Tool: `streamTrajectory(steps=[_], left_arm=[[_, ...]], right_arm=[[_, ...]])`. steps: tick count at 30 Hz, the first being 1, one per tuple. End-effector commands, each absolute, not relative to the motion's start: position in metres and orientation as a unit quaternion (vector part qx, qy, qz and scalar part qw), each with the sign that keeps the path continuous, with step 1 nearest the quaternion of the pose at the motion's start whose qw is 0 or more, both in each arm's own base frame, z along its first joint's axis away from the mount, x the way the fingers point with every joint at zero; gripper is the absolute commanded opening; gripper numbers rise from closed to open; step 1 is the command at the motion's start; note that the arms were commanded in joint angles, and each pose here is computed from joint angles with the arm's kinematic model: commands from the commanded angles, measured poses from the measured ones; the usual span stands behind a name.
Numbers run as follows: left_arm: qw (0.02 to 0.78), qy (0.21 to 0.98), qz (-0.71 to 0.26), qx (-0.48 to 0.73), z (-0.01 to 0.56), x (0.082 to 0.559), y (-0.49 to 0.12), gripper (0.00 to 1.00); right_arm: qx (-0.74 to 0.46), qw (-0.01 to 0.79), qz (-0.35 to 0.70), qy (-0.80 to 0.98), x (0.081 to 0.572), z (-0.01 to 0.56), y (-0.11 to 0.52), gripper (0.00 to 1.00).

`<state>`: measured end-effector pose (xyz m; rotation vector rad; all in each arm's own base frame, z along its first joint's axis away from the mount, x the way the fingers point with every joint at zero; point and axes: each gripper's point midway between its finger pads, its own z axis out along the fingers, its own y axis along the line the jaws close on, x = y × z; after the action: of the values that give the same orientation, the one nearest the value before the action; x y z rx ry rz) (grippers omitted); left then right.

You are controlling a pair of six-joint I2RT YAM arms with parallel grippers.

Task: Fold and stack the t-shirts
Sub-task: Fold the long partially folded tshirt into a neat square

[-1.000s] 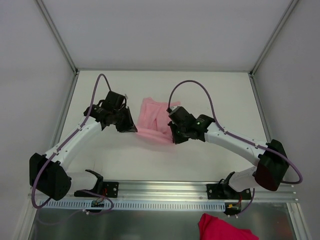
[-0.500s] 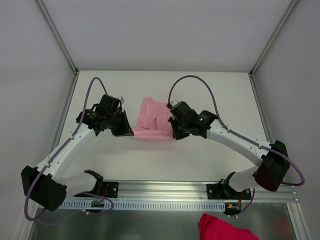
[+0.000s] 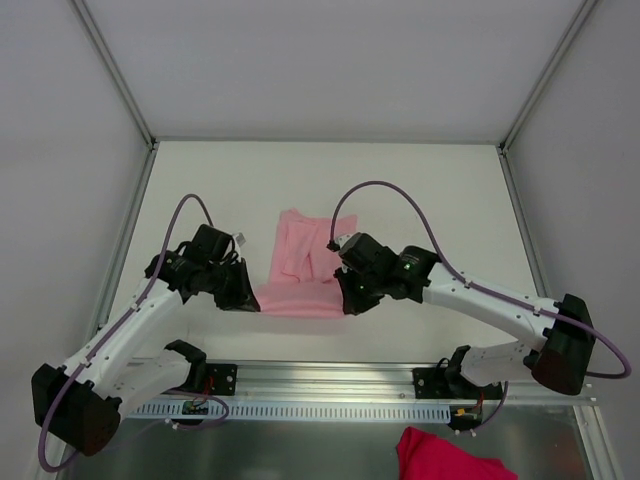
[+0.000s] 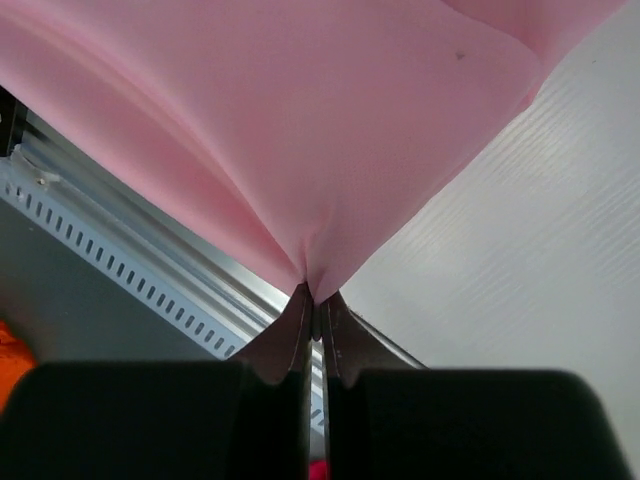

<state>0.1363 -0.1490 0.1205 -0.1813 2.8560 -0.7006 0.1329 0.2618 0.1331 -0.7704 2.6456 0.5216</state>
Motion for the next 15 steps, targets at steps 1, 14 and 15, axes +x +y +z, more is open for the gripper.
streamTrajectory(steps=[1,14,15], left_arm=[[0.103,0.964,-0.241,-0.041,0.131,0.120,-0.142,0.00],[0.159,0.949,-0.267,-0.061,0.165,0.144,-0.151,0.00],[0.174,0.943,-0.276,-0.064,0.169,0.153,-0.156,0.00]], right_arm=[[-0.263,0.156,0.175,0.936,0.109,0.140,0.243,0.01],[-0.275,0.245,0.119,0.922,0.128,0.140,0.241,0.01],[-0.287,0.242,0.105,0.921,0.132,0.135,0.243,0.01]])
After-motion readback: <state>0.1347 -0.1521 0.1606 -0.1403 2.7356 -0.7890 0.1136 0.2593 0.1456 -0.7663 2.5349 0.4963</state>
